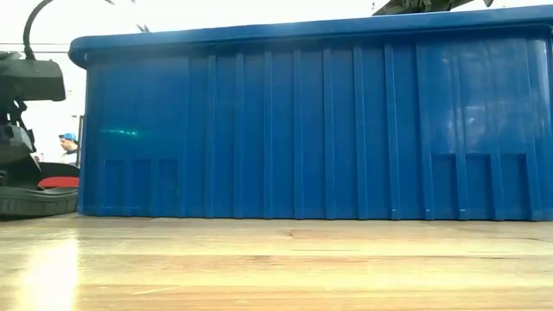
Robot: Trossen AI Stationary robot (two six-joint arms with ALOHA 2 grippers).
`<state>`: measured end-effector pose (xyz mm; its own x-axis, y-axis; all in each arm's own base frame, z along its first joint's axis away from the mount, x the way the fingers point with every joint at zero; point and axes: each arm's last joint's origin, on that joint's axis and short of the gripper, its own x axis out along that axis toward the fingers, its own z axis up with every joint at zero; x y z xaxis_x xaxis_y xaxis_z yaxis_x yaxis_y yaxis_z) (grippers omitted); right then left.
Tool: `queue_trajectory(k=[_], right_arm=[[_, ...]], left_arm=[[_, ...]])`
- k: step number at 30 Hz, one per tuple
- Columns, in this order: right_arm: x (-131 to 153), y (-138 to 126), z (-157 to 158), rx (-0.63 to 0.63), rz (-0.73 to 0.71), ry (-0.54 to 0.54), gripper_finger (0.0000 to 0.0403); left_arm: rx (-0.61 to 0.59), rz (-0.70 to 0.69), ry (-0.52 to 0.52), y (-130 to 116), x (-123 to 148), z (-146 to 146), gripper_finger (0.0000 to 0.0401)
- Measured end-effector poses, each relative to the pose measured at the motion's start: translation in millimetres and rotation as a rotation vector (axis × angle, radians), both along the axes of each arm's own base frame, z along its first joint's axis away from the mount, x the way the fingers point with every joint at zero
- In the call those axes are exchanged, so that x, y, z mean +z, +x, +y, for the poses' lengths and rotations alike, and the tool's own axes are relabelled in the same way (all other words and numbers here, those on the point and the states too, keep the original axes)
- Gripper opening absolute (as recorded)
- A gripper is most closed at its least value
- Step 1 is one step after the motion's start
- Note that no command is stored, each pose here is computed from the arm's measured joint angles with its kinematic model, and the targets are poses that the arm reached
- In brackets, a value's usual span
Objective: Pick and place slides into bin
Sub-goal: Put the black slide into the blue container
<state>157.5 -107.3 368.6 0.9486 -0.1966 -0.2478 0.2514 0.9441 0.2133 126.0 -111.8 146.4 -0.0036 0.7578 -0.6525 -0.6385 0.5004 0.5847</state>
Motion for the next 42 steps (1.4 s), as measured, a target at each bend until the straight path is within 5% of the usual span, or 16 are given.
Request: queue_trajectory(k=[7,18,25,34,42], right_arm=[[0.1,0.0,0.0,-0.001,-0.001,0.003,0.0071],[0.2,0.0,0.0,-0.009,-0.008,0.035,0.0069],[0.2,0.0,0.0,-0.009,-0.008,0.036,0.0073],[0.2,0.0,0.0,-0.009,-0.008,0.036,0.0068],[0.2,0.0,0.0,-0.009,-0.008,0.035,0.0068]], left_arm=[[-0.081,0.105,0.040,10.8,-13.5,9.7,0.0212],[-0.042,0.123,0.046,15.6,-15.0,19.9,0.0202],[-0.031,0.138,0.064,11.0,-19.5,26.6,0.0144],[-0.012,0.144,0.037,8.4,-17.7,28.0,0.0011],[-0.093,0.113,-0.114,6.5,10.3,28.0,0.0002]])
